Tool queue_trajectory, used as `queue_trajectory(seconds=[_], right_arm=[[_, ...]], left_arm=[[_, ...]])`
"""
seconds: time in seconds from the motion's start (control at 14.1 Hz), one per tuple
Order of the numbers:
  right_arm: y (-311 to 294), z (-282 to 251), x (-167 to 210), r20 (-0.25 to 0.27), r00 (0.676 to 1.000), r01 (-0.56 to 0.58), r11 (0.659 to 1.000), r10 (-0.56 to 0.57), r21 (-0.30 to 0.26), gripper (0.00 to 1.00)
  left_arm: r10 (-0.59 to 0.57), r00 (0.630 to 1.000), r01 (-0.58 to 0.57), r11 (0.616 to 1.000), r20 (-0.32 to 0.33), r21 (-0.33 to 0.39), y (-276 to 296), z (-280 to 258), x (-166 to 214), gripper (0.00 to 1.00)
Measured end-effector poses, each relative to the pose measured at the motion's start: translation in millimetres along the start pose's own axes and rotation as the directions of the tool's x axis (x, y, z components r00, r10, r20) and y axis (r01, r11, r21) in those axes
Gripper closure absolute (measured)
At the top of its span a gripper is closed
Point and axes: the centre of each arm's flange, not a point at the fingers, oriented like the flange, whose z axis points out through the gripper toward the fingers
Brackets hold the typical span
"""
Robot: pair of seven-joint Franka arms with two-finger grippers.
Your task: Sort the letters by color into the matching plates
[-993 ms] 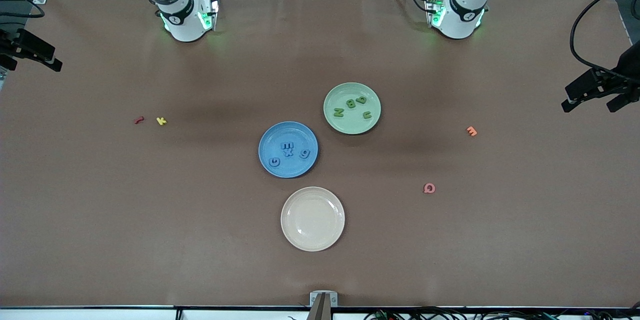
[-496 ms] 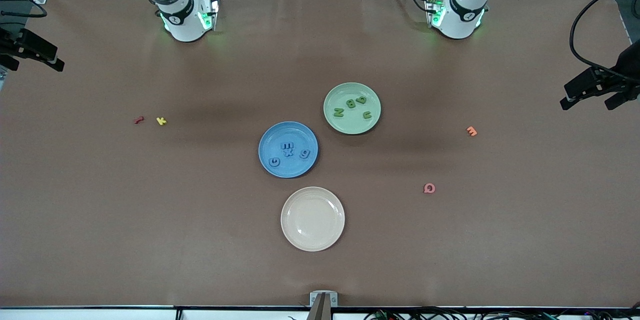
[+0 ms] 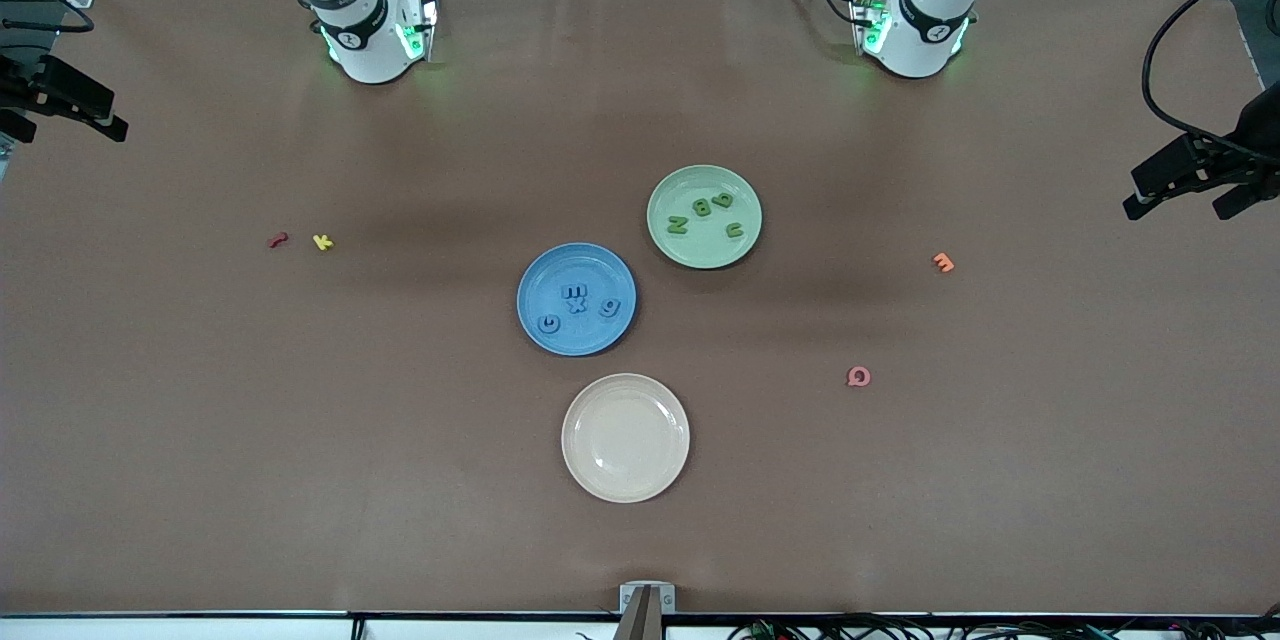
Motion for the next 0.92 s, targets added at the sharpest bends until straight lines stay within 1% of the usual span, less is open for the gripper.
queue_trajectory(seconds=[0.64,0.92], right_arm=[[1,-1,1,-0.006,1.000,0.006,1.000,-0.006,-0.001,0.00],[4,-1,1,-0.009,1.000,0.000,1.000,0.000,0.000,0.00]], left_arm=[[0.009,1.000,-0.009,1.000,-0.026,-0.001,5,-5,3,0.00],[0.021,0.999,-0.022,1.000,-0.047,-0.003,12,-15,4,0.00]])
